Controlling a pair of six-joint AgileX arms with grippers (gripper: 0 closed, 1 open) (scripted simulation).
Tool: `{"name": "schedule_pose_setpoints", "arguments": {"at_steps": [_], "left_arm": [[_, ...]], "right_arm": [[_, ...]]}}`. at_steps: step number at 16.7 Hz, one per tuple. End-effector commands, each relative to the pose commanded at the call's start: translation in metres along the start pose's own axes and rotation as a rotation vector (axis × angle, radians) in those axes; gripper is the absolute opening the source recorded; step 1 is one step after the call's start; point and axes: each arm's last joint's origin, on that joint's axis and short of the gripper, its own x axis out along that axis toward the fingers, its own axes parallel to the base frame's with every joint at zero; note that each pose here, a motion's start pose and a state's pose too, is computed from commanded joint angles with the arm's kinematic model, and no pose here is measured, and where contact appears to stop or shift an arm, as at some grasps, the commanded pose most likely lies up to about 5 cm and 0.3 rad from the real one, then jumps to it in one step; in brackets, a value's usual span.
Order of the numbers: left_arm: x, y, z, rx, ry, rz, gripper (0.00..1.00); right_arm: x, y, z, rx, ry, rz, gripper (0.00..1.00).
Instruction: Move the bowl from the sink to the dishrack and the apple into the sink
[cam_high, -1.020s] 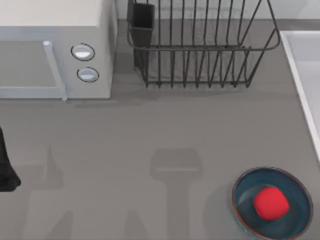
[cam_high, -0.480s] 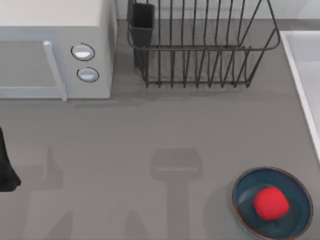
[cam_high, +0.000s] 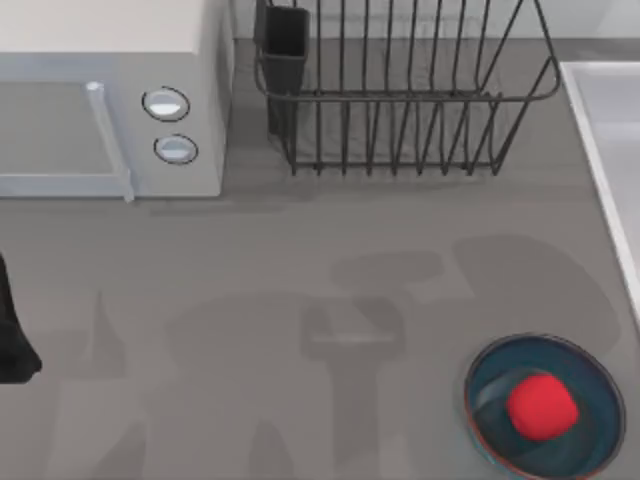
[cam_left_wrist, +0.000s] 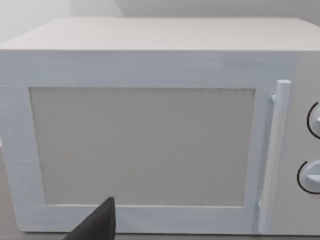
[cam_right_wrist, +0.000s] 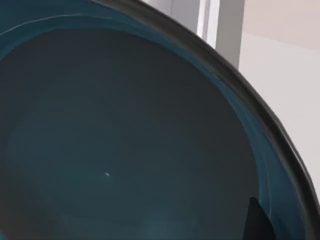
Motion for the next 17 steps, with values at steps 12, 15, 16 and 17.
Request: {"name": "schedule_pose_setpoints", "arguments": {"at_steps": [12, 15, 16, 17], "left_arm": [[0.000, 0.000, 0.000, 0.000, 0.000, 0.000, 1.00], [0.000, 0.000, 0.000, 0.000, 0.000, 0.000, 1.00], [0.000, 0.000, 0.000, 0.000, 0.000, 0.000, 1.00], [0.000, 0.000, 0.000, 0.000, 0.000, 0.000, 1.00]], "right_arm": [[-0.132, 0.268, 0.093, 0.276, -0.988, 0.050, 0.00], [-0.160, 0.287, 0.084, 0.390, -1.094, 0.113, 0.00], [-0.165, 0.290, 0.082, 0.411, -1.110, 0.125, 0.00], [-0.168, 0.291, 0.081, 0.422, -1.119, 0.131, 0.00]]}}
